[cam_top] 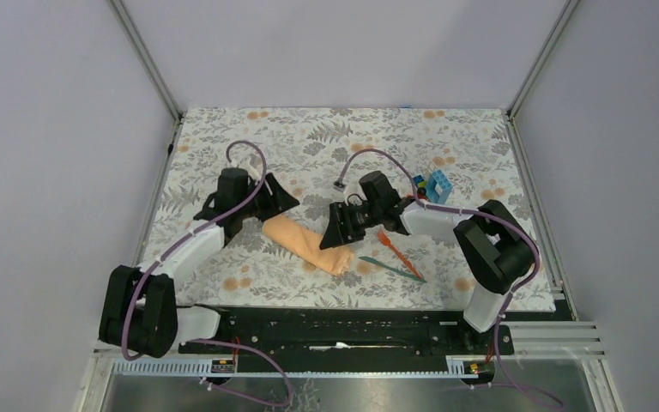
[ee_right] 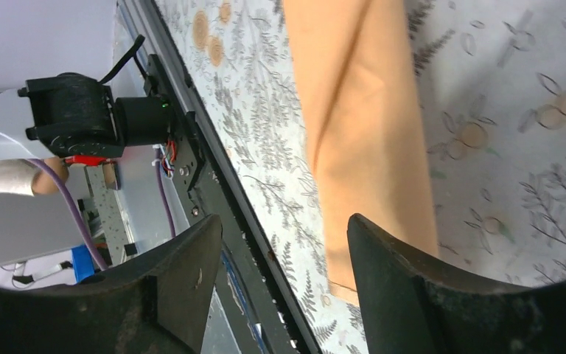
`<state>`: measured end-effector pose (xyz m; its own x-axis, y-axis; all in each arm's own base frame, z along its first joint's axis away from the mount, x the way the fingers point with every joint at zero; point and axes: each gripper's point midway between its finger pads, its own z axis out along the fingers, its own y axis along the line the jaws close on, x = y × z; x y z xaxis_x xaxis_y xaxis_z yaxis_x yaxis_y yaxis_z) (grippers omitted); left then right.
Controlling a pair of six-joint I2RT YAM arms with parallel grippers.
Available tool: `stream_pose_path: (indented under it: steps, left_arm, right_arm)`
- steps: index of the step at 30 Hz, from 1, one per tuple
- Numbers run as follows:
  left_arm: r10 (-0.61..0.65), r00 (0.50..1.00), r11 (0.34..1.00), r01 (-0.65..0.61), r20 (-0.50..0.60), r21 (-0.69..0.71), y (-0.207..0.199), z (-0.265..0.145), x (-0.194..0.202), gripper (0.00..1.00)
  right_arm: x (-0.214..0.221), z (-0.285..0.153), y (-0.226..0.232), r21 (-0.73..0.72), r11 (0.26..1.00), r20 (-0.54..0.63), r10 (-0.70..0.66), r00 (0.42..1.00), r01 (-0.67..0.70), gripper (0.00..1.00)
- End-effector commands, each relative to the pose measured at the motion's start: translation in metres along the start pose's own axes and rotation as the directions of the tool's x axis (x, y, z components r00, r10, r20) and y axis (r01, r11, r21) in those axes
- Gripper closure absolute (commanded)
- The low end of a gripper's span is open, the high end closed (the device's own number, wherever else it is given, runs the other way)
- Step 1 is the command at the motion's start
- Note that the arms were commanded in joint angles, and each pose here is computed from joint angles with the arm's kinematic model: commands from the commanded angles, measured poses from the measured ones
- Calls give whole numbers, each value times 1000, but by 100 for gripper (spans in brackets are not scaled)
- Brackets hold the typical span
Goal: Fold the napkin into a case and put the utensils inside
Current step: Smooth out the smaller rectangle-folded napkin at the center of the board.
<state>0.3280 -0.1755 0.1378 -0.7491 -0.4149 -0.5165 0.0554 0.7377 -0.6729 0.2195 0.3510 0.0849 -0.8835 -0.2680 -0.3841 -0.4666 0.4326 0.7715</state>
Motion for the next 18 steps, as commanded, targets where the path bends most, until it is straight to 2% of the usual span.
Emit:
stream_pose_path:
  steps: [1,5,9,11,15,18]
  left_arm:
    - [-144,989,986,142,-15,-87,55,6,36,43]
    - [-221,975,966,217,-7,-137,97,25,43,45]
    - [-171,985,962,167,-1,-214,110,35,39,46]
    - [-126,992,968,122,-1,-219,101,31,34,44]
    - [-66,997,988,61,-29,-143,67,18,24,42]
    - [-70,997,993,68,-19,-93,51,13,19,40]
  right_arm:
    - [3,-1,-23,6,998,43,69,997,-69,29]
    - [20,4,-49,45,992,59,119,991,-122,28]
    - [29,4,-53,54,990,46,126,991,-128,26]
    - [23,-3,-41,44,994,52,99,994,-101,25]
    - [3,-16,-7,6,1000,69,21,997,-21,21]
    - [-2,-12,12,-45,999,62,-9,998,12,20]
